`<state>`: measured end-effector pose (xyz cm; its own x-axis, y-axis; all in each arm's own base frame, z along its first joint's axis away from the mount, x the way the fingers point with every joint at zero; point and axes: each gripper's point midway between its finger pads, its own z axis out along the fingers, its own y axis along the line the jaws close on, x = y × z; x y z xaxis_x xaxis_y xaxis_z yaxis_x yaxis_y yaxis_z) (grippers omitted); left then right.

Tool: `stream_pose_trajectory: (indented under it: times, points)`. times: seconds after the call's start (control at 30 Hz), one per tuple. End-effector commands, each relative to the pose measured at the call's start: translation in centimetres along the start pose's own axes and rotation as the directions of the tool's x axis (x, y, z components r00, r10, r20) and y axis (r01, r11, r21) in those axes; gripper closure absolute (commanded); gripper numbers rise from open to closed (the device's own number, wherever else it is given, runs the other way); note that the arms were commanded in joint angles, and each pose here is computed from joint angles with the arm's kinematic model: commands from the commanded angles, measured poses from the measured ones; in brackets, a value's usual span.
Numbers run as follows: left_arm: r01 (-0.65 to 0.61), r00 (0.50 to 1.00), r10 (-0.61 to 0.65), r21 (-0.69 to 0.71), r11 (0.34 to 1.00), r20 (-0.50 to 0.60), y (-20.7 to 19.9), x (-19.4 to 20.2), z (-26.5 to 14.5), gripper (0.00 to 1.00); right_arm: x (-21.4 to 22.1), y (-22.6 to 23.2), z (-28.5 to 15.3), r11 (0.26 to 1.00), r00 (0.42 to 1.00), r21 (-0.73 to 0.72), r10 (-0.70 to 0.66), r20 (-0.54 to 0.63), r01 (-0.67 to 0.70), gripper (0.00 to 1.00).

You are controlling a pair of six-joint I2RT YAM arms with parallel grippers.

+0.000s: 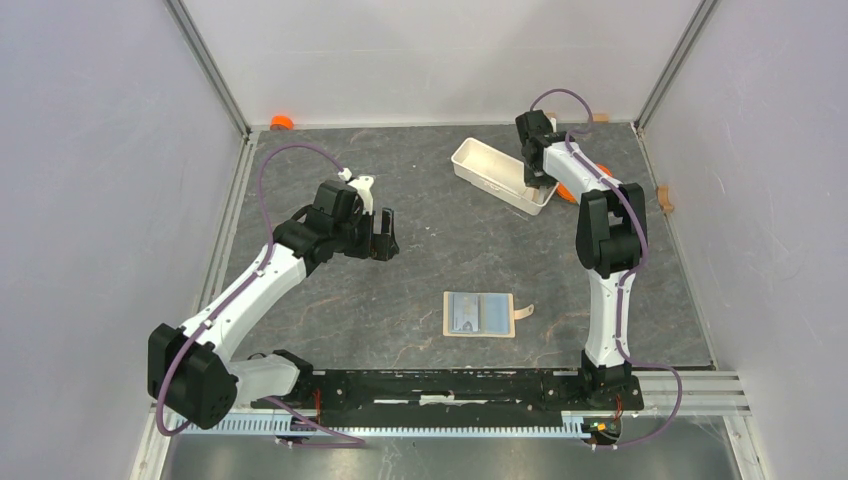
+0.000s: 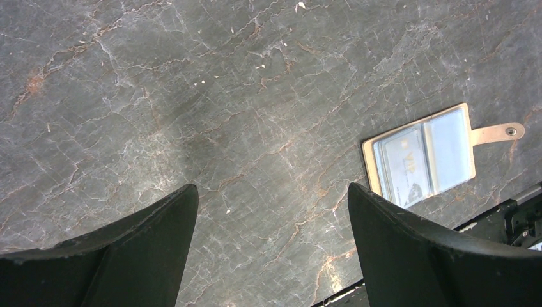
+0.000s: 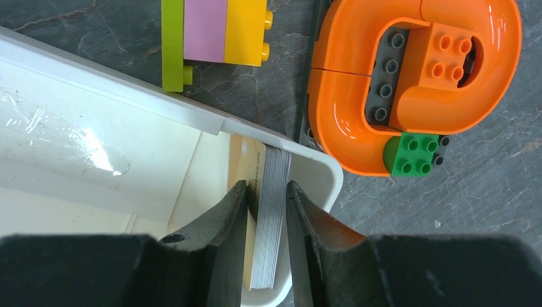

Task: Put the credit cards into the card holder
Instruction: Pick up the credit card from the storage box.

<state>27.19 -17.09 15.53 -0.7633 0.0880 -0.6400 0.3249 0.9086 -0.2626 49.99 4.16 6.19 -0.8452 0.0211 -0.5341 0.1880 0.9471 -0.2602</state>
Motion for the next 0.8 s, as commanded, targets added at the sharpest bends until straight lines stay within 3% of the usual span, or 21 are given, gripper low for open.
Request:
stream_pose_trajectory:
  times: [0.0, 0.6, 0.77]
  points:
    - [-0.029, 0.998, 0.027, 0.038, 0.999, 0.051, -0.66, -1.07, -0.83, 0.07, -3.24, -2.23, -3.12, 0.999, 0.996, 0.035, 0.022, 0.081, -0.025, 0.67]
    - [-0.026, 0.998, 0.023, 0.048, 0.998, 0.060, -0.84, -1.13, -1.13, 0.07, -3.14, -3.12, -3.86, 0.998, 0.997, 0.061, 0.016, 0.075, -0.020, 0.68]
    - [-0.026, 0.998, 0.023, 0.052, 0.998, 0.062, -0.92, -1.16, -1.16, 0.07, -3.10, -3.11, -3.94, 0.998, 0.997, 0.059, 0.014, 0.073, -0.018, 0.74]
